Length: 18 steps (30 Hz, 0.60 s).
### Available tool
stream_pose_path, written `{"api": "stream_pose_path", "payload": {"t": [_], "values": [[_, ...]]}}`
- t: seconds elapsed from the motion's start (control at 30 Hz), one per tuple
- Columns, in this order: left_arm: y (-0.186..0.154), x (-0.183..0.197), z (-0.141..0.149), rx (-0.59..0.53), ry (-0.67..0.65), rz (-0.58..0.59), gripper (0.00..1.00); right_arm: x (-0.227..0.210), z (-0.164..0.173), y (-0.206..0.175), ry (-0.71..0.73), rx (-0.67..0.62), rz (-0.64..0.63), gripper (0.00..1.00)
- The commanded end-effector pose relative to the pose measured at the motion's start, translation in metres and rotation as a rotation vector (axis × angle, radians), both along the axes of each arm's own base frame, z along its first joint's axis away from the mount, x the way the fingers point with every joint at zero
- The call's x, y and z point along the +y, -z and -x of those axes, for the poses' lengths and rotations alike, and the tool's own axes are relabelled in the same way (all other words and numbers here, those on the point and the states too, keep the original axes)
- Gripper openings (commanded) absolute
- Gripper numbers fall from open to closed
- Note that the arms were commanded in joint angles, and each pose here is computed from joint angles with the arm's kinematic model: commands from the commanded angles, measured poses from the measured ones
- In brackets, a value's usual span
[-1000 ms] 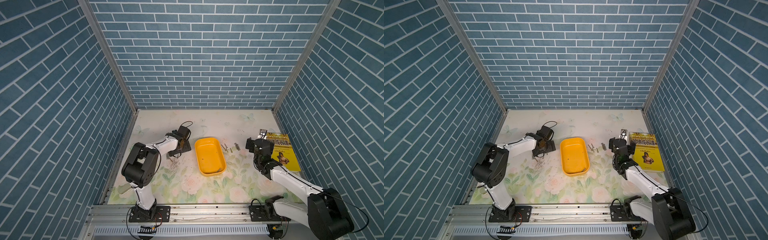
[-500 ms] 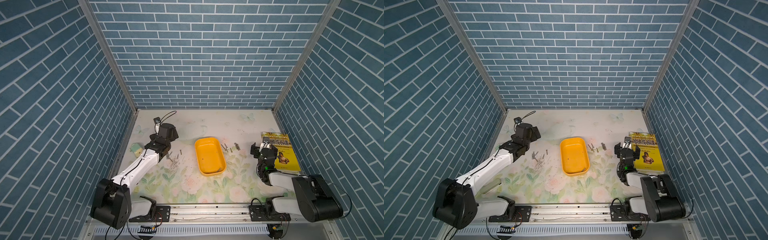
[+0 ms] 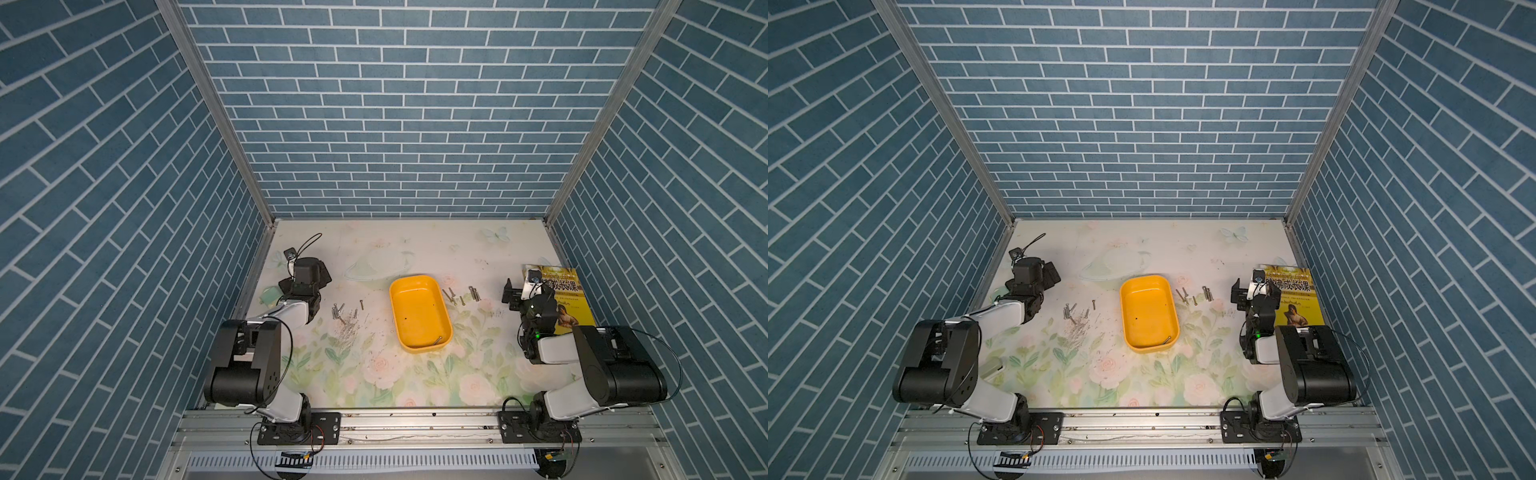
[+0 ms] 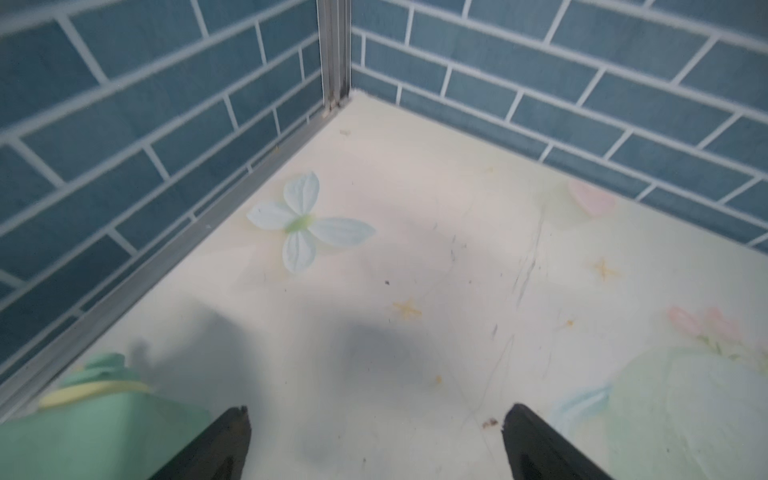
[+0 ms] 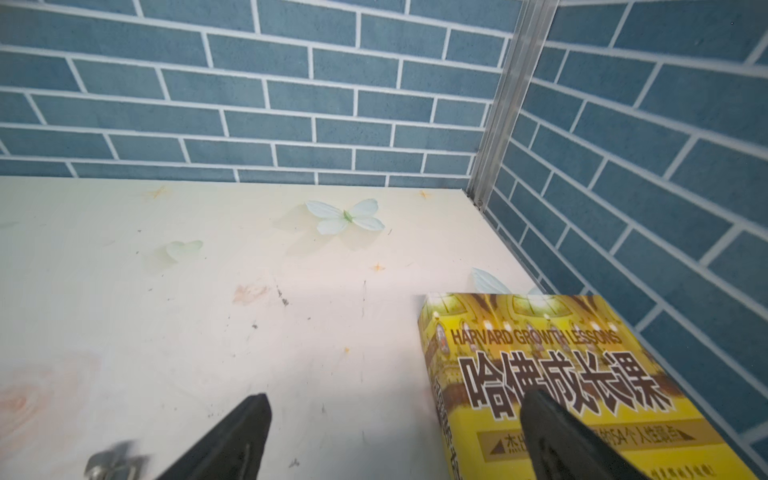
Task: Take out the screws from the storage box
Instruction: Reset both arms
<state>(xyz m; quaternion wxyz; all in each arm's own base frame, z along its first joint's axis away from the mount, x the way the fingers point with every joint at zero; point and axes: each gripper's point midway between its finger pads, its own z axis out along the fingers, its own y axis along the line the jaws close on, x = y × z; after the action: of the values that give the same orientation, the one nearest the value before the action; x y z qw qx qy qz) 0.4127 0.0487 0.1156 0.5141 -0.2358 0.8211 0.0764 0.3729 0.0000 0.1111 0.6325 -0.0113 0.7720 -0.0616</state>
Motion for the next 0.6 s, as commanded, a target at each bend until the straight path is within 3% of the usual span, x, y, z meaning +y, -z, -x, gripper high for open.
{"api": "stream_pose_path", "payload": {"t": [0.0, 0.3, 0.43, 0.57], "values": [[-0.038, 0.012, -0.006, -0.17, -0.023, -0.087, 1.0, 0.014, -0.003, -0.012, -0.097, -0.058, -0.01, 0.97], [-0.045, 0.014, 0.01, -0.176, -0.002, -0.167, 1.0, 0.013, -0.001, -0.014, -0.096, -0.066, -0.009, 1.0], [-0.017, 0.012, 0.035, -0.145, 0.018, -0.16, 1.0, 0.013, -0.001, -0.014, -0.096, -0.066, -0.009, 1.0], [-0.021, 0.009, 0.034, -0.192, 0.038, -0.19, 1.0, 0.013, -0.001, -0.014, -0.096, -0.066, -0.009, 1.0]]}}
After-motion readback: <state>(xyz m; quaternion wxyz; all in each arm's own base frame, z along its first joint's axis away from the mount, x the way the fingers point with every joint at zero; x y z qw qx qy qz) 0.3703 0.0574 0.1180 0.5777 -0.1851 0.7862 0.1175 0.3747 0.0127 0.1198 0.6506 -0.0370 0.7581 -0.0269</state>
